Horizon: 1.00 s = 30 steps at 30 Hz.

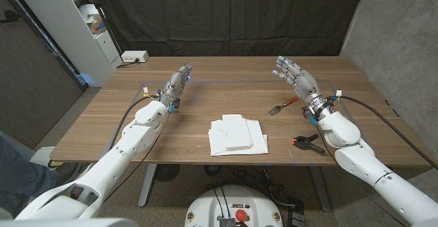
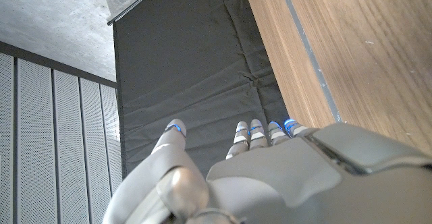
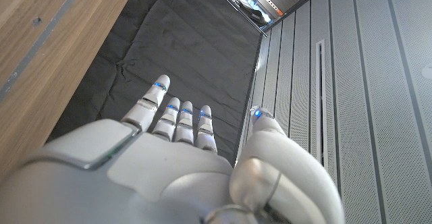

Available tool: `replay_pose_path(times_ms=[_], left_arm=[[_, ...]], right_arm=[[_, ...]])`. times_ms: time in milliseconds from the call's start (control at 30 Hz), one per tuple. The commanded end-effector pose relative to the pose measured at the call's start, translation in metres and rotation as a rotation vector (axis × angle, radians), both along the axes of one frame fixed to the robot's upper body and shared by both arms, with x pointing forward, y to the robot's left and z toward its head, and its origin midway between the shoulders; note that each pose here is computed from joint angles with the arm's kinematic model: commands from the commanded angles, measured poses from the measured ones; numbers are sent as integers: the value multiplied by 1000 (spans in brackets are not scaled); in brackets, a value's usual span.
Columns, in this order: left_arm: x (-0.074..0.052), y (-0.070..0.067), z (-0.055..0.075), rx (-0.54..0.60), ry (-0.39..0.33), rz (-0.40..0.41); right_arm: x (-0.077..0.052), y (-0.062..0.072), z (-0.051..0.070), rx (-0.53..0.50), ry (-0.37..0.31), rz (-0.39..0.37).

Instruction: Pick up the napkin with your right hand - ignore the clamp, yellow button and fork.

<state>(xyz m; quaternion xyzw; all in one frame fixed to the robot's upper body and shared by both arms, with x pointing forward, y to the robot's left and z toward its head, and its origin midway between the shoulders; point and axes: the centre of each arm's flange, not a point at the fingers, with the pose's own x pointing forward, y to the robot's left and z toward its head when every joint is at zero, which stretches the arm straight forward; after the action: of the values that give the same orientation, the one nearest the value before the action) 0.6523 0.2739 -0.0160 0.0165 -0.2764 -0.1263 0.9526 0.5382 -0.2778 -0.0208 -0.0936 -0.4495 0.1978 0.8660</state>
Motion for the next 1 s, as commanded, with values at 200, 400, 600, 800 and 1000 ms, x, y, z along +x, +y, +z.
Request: replay_pose_path(times_ms=[200,400,600,800,1000], left_arm=[[-4,2,0,7,4,5],[-4,3,0,11,6,2],[-4,4,0,7,0,0],[-3,4,-1,11,-2,-8],[-3,5,-2,12,0,-10]], right_arm=[[-14,7,-3,-62,-63,-7],[-18,14,-4,-85,-82,-2],[-23,21,-5,-107,-105,2],[-29,28,-8,-133,-133,-2],[-33,33,-12,-157,-156,-9]])
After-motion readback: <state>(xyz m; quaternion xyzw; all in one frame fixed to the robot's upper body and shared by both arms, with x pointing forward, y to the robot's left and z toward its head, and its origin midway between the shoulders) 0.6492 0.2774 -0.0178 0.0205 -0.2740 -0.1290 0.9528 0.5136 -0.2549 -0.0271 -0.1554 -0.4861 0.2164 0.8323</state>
